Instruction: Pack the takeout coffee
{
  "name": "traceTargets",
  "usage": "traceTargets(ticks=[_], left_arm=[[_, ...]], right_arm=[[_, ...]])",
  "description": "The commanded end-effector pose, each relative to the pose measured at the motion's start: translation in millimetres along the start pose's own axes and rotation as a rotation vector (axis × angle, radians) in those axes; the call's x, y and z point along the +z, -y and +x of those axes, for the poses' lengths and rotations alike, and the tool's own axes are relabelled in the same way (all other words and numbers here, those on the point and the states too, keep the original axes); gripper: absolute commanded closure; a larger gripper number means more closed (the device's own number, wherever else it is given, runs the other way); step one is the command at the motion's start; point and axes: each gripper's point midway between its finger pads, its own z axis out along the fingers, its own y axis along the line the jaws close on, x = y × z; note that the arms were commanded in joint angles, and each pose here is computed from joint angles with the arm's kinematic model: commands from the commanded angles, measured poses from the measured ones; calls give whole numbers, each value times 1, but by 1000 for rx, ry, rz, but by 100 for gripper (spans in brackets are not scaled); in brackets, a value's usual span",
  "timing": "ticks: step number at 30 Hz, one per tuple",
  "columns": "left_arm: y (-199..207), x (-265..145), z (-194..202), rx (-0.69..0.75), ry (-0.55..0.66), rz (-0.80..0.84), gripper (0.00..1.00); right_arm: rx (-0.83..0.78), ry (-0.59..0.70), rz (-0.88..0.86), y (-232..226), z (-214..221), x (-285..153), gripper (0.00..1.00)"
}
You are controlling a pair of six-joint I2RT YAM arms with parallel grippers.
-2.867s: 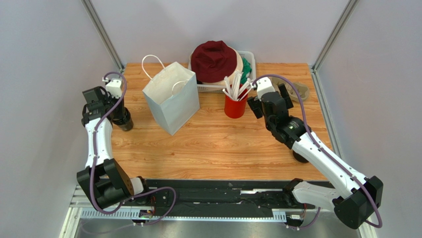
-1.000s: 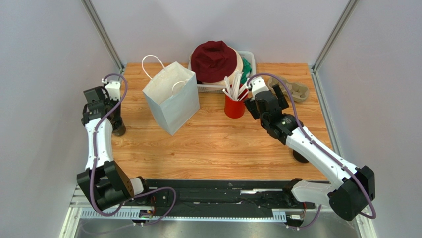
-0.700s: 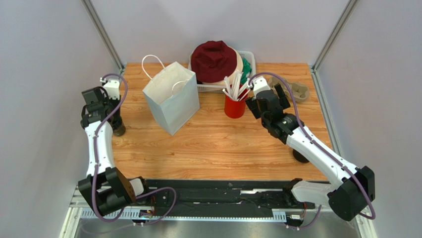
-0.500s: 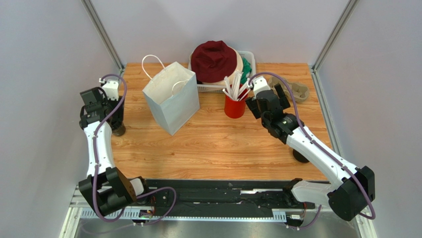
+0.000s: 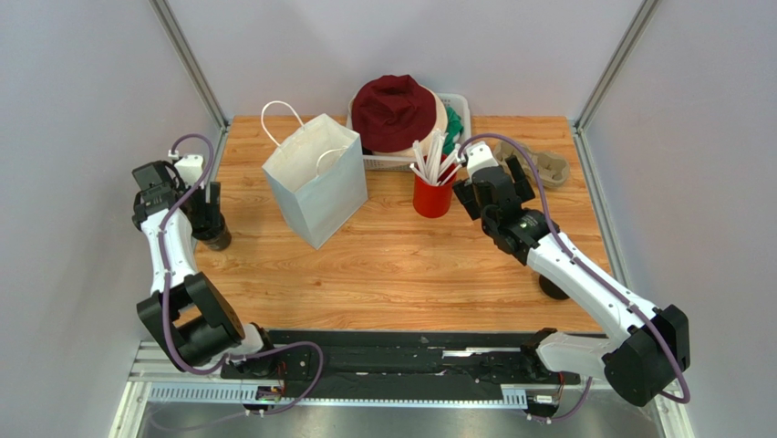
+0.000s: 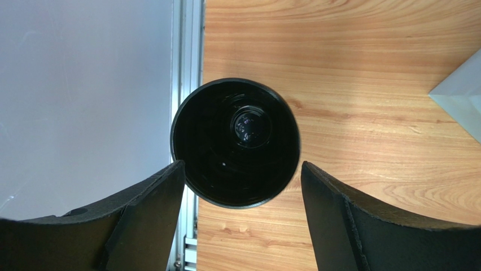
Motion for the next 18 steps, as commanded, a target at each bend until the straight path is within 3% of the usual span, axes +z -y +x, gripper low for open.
traceTargets(ticks=[1, 6, 18], left_arm=[[-16, 0, -10, -17, 23, -7, 17], [-22, 3, -12, -24, 30, -23, 4], [-20, -3, -24, -48, 88, -12, 3]], right_arm=[[41, 29, 19, 4, -8, 2, 3], [40, 28, 20, 5, -8, 3, 3], [40, 27, 18, 5, -7, 3, 3]])
